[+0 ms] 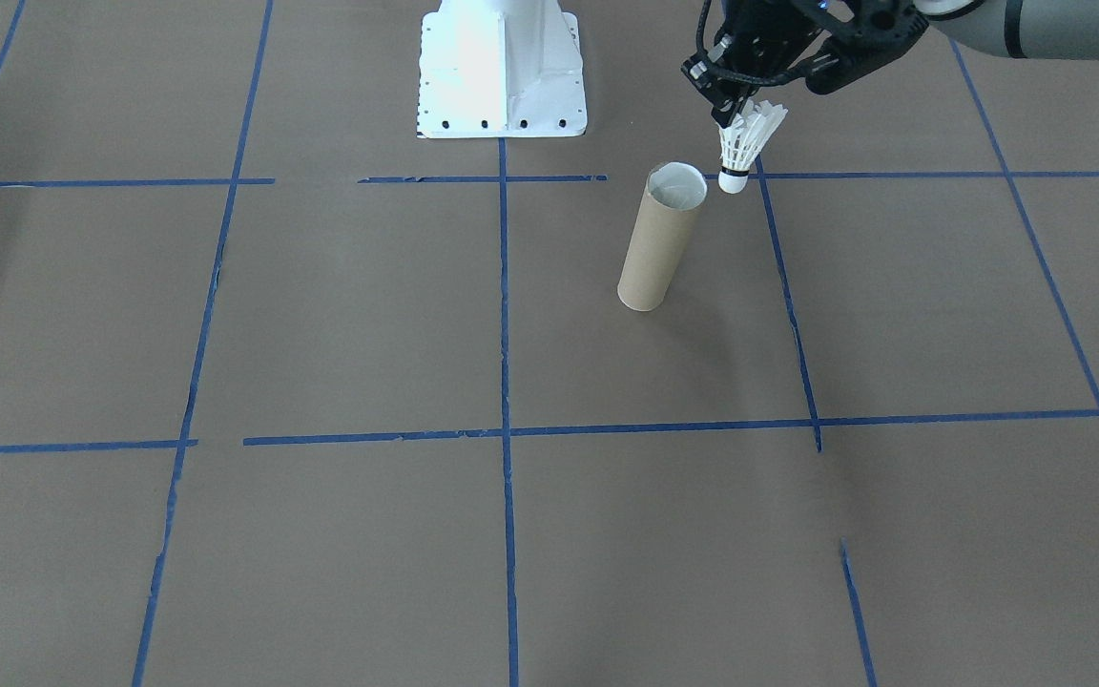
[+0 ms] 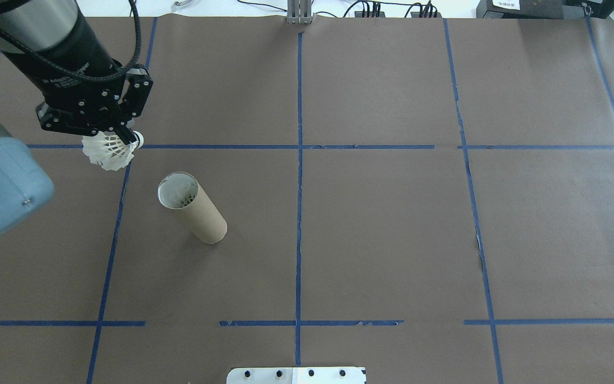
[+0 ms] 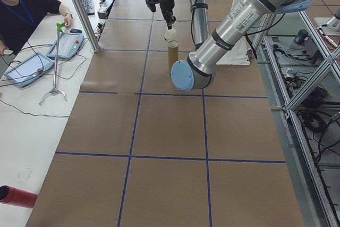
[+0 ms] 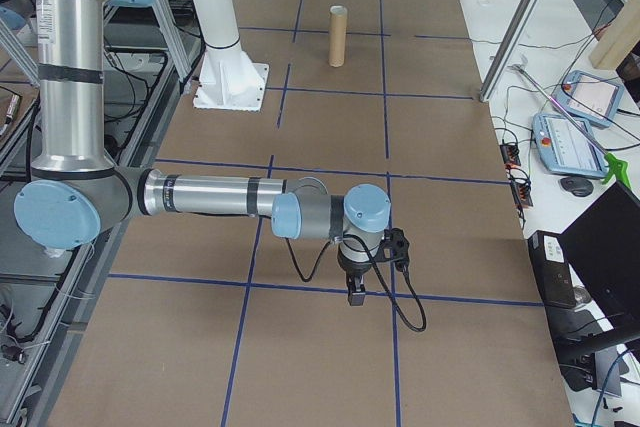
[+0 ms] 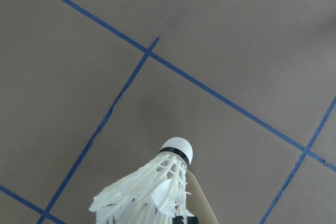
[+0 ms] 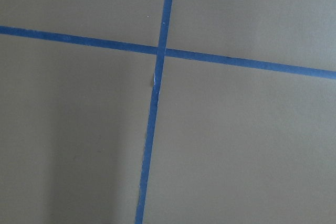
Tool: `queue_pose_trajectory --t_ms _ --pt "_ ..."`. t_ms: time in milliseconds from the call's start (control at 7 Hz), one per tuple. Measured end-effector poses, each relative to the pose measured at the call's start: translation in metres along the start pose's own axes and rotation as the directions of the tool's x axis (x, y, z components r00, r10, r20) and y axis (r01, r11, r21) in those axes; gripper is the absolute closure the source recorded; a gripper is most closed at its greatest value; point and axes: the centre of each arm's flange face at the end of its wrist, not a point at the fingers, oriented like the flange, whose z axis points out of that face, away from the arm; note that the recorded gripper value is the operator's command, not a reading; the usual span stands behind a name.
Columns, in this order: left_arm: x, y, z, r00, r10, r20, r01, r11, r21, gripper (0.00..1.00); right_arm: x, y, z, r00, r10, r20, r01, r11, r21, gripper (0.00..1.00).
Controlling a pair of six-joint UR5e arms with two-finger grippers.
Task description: Collect badminton balls into bucket
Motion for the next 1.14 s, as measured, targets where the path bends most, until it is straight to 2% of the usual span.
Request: queue_pose_trajectory --t_ms 429,1000,1143 --pt "0.028 0.007 0.020 0.999 0.012 0.043 -0.011 0.999 -0.031 1.00 0.000 0.000 0.000 1.000 0.000 0.000 0.000 1.000 0.000 0.00" --pt "0.033 0.014 0.035 0.998 0.028 0.063 -0.024 0.998 -0.051 1.00 0.000 0.000 0.000 1.000 0.000 0.000 0.000 1.000 0.000 0.00" --pt "0.033 0.018 0.038 0.997 0.033 0.069 -0.030 0.998 -0.057 0.94 0.000 0.000 0.000 1.000 0.000 0.000 0.000 1.000 0.000 0.00"
